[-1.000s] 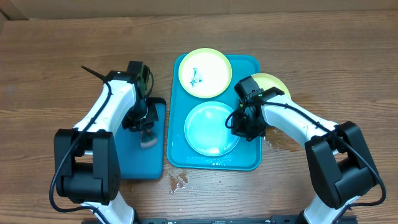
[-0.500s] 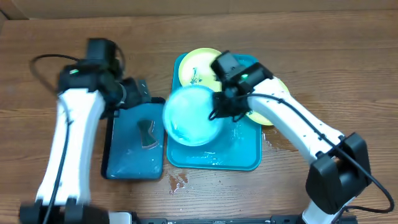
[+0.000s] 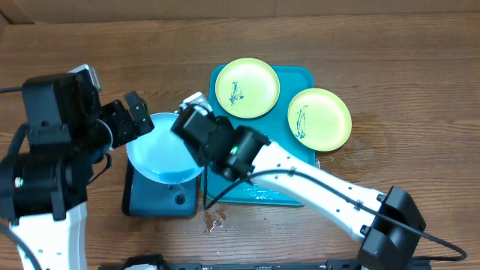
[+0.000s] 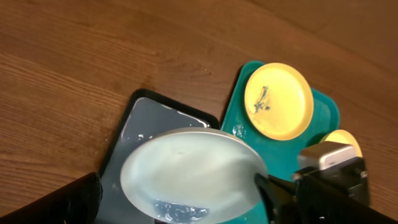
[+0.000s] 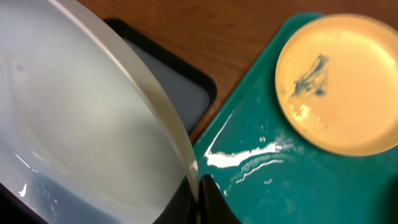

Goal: Clean dirty plates on tray and stack at the side
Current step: 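Lift the white plate with the right gripper and tilt it over the small tray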

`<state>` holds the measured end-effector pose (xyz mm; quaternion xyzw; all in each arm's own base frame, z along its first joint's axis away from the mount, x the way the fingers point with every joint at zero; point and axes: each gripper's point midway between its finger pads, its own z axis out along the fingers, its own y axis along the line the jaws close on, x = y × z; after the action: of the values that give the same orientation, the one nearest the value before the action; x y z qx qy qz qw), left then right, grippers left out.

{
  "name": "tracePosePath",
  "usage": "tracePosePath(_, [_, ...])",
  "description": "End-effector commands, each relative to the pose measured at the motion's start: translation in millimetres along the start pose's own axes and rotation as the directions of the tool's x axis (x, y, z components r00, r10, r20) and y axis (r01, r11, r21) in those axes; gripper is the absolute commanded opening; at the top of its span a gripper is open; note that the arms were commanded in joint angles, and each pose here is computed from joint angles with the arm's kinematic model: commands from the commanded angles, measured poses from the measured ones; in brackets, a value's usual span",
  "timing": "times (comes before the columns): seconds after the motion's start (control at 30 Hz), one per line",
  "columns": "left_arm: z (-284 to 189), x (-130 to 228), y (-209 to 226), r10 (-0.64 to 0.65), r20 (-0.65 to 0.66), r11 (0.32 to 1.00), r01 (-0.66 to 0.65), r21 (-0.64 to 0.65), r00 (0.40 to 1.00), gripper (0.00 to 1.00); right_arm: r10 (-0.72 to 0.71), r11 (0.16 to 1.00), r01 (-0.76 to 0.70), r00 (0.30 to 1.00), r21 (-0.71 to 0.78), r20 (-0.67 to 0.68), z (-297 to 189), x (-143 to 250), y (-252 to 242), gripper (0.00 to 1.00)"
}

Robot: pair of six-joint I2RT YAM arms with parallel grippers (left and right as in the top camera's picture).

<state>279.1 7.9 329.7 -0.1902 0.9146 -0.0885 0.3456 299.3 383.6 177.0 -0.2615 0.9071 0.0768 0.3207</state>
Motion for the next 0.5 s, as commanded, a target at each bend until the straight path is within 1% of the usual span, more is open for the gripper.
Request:
tracePosePath(0.0, [-14.8, -5.7, 6.3, 0.018, 0.057, 0.999, -0.017, -0.031, 0.998, 1.0, -0.023, 0.988, 0.004, 0.993, 0.156, 0.117, -16.9, -20.6, -13.6, 0.04])
tracePosePath(0.1, [-14.2, -4.0, 11.3, 0.018, 0.05, 0.998, -0.015, -0.058, 0.999, 1.0, -0.057, 0.978, 0.026, 0.988, 0.209, 0.143, -24.4, -20.2, -8.5, 0.04])
tracePosePath(0.47, [7.4, -0.6, 14.5, 0.011, -0.025, 0.996, -0.013, -0.085, 1.0, 1.0, -0.17, 0.928, 0.08, 0.959, 0.363, 0.225, -53.5, -18.4, 9.4, 0.04])
